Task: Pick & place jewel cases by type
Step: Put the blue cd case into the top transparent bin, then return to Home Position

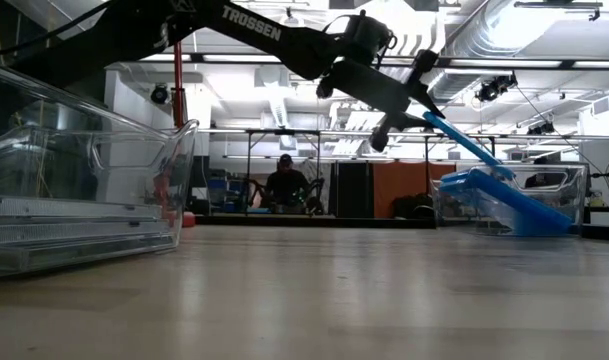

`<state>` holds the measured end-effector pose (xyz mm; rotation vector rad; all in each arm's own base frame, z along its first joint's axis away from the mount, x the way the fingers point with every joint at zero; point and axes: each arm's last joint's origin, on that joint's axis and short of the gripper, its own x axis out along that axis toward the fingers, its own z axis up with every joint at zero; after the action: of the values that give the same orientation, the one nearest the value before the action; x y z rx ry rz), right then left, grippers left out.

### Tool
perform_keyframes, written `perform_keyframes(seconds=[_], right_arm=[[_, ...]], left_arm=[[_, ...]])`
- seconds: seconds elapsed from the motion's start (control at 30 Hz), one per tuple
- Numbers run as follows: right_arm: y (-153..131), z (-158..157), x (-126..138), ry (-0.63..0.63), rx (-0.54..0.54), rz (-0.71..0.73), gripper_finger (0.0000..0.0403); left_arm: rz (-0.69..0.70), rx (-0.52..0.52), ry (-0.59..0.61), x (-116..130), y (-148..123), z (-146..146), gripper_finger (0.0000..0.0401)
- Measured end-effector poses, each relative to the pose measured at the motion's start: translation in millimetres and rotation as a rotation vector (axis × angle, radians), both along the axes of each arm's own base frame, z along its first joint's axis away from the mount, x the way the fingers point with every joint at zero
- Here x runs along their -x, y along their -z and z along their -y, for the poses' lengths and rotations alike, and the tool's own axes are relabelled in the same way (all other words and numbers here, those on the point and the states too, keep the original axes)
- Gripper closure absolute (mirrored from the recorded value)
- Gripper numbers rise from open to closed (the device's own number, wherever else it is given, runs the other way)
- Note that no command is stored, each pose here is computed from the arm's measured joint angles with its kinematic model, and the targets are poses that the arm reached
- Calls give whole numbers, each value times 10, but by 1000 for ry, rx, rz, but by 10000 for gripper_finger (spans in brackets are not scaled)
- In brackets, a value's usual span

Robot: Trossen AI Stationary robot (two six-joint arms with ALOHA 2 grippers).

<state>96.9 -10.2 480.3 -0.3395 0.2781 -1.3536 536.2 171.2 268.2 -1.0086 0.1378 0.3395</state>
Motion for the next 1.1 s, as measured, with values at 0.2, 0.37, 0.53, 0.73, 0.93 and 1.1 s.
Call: perform_keyframes(seconds=[0.2, 0.37, 0.53, 0.73, 0.93, 1.1], right_arm=[[0, 0, 0, 0, 0, -1, 293], [0, 0, 0, 0, 0, -2, 293], [0, 0, 0, 0, 0, 0, 293], [1, 0, 0, 0, -2, 12, 293], [2, -1, -1, 0, -2, 12, 293], [4, -1, -2, 0, -2, 8, 293]], left_arm=[[-4, -19, 47, -2, 1, 12, 327], [-6, -29, 56, -15, 1, 51, 327], [-12, -61, 75, -25, 0, 84, 327], [25, -74, 99, -36, -35, 95, 312], [41, -73, 135, -44, -47, 117, 262], [43, -65, 120, -52, -49, 138, 229]])
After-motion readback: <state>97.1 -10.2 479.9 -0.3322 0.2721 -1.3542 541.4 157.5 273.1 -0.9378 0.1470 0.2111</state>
